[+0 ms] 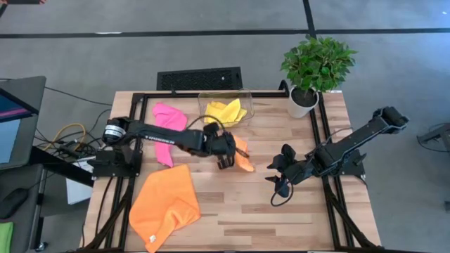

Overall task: Fold microfiber towels
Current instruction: Put the folded right orange towel into the transparent bin

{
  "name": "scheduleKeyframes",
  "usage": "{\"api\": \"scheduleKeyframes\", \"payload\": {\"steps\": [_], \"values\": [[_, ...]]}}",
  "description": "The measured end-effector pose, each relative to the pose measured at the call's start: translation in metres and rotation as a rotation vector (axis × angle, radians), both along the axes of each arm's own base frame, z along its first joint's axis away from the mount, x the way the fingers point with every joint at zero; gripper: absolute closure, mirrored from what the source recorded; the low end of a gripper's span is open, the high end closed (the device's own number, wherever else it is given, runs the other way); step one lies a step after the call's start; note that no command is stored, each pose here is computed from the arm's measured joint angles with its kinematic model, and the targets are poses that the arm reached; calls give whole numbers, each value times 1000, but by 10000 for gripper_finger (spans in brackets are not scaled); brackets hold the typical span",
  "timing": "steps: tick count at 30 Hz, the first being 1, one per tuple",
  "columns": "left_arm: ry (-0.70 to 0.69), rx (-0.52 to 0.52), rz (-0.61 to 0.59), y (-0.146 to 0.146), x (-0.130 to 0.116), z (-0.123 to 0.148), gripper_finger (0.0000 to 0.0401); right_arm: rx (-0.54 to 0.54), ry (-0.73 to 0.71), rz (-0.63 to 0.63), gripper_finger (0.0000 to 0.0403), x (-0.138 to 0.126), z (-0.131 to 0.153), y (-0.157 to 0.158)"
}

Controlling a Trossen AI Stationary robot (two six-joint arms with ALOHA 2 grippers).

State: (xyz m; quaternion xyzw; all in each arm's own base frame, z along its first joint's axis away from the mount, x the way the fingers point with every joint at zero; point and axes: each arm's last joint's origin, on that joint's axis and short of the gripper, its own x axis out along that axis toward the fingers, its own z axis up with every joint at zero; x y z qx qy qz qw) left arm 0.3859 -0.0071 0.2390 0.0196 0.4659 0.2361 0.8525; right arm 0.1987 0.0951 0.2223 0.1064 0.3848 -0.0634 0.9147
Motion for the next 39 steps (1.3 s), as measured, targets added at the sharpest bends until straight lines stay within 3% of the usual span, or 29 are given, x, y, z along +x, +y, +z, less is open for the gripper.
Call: {"api": "scheduleKeyframes", "payload": {"steps": [11,24,28,33,39], "values": [[-12,-8,179,71,-7,5,401,-5,-1,-1,154,0,0,0],[-135,-26,368,151,-20,51,401,-18,10,2,154,-1,-1,-1],[-159,-89,418,175,-30,51,401,-29,9,13,154,-1,-1,-1],[-159,-94,455,195,-34,44,401,-28,9,13,154,-1,-1,-1],[-123,-138,414,206,-25,22,401,-27,5,10,154,0,0,-1]]}}
